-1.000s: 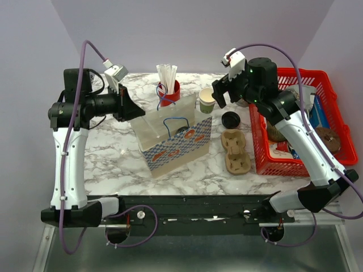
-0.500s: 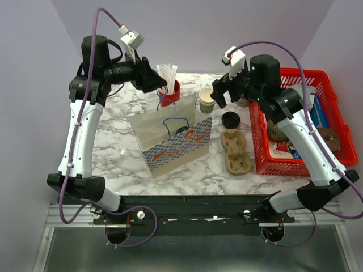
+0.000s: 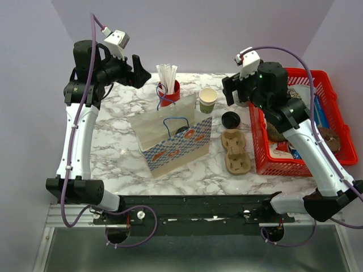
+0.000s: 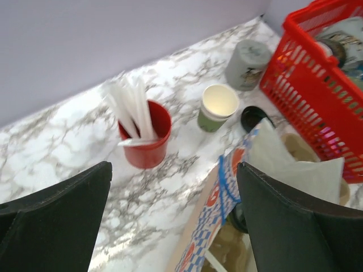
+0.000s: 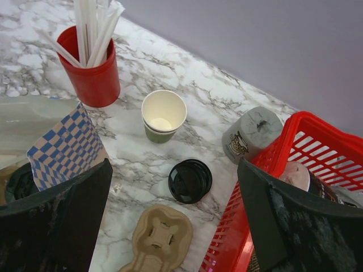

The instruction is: Pack the takeout coffee

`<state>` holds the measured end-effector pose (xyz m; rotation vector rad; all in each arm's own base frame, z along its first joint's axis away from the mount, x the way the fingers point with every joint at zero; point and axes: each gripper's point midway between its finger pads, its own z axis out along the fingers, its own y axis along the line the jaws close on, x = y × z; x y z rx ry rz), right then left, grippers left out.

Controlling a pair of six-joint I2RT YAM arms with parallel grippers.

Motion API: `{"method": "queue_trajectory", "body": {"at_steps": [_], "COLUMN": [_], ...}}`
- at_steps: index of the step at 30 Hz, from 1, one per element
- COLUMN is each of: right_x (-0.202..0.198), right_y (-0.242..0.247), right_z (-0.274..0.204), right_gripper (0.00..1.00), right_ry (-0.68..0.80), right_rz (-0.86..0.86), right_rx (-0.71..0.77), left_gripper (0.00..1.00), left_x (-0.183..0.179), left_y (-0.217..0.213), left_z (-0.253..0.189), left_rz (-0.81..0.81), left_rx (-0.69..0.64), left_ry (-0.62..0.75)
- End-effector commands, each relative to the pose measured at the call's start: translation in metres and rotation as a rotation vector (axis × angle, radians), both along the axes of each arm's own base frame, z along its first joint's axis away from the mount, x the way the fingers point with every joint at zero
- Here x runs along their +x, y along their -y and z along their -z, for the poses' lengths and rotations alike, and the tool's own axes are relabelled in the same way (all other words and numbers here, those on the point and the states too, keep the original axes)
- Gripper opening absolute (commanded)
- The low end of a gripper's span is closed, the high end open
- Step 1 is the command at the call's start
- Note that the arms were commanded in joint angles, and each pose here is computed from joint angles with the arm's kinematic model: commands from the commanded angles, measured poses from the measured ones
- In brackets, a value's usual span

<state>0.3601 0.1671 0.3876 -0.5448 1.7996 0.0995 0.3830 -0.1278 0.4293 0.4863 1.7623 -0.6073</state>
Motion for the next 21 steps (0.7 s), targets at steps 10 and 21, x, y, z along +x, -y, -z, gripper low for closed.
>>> {"method": "queue_trajectory", "body": {"at_steps": [10, 21], "right_x": [0.002, 0.026], "right_y": [0.014, 0.012], "right_z": [0.008, -0.019], "right_gripper": [1.00, 1.00], "right_ry": [0.022, 0.085], "right_rz": [0.087, 0.134], "right_rx": [0.029, 0.028], "left_gripper": [0.99, 0.99], "left_x": [0.042, 0.028], "left_y": [-0.082, -0.095], "left_z": [0.043, 0.037], "left_rz": [-0.404, -0.450], "left_rx": [0.031, 0.076], "left_ry": [-0.088, -0.050]}}
